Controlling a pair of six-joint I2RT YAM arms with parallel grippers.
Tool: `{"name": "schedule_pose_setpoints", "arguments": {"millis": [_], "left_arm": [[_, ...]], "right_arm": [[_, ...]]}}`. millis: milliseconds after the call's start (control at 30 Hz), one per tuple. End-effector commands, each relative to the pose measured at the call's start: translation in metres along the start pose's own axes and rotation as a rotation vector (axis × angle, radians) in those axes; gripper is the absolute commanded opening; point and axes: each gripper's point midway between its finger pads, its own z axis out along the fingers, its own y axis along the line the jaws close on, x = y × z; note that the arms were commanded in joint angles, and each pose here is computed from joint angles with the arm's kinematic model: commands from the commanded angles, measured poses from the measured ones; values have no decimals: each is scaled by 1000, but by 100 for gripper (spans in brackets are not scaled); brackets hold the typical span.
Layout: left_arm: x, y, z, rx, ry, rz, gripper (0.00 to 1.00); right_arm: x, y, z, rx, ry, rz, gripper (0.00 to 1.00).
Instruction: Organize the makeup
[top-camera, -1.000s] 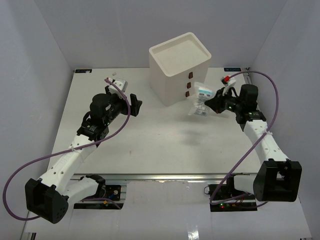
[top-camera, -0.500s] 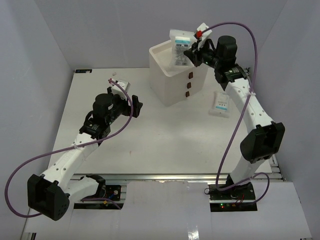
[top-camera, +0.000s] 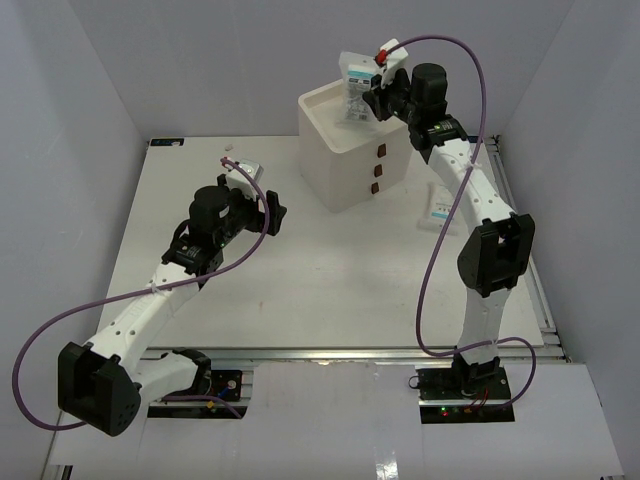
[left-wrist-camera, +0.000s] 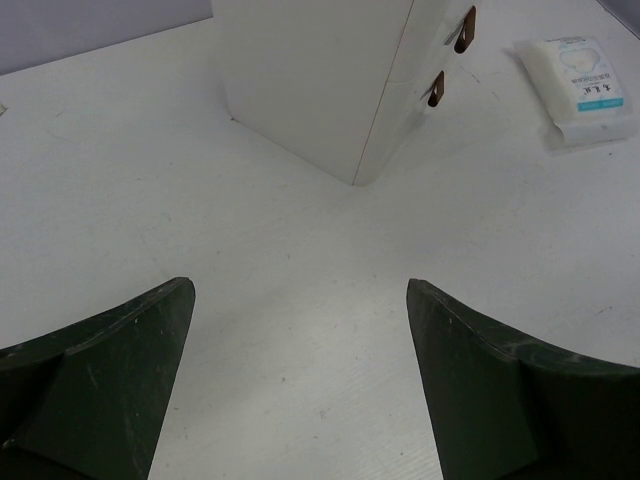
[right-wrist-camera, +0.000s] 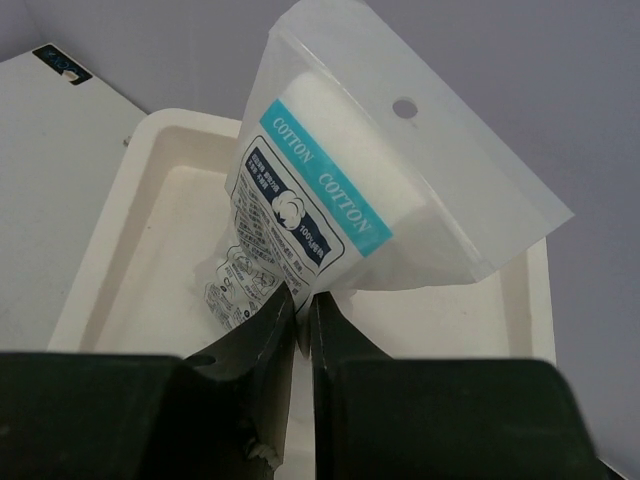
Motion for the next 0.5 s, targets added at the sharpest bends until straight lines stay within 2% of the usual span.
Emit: {"name": "schedule_pose_setpoints", "arguments": {"millis": [0, 300, 467], "left_arm": [[-9, -2, -3, 17, -21, 7, 98], [-1, -4, 2, 29, 6, -1, 98], [5, -4, 7, 35, 29, -5, 98]], "right_arm": [[-37, -27, 1, 153, -122, 91, 15], [-19, -54, 20, 327, -167, 467, 16], [-15, -63, 25, 359, -189, 583, 13]]}}
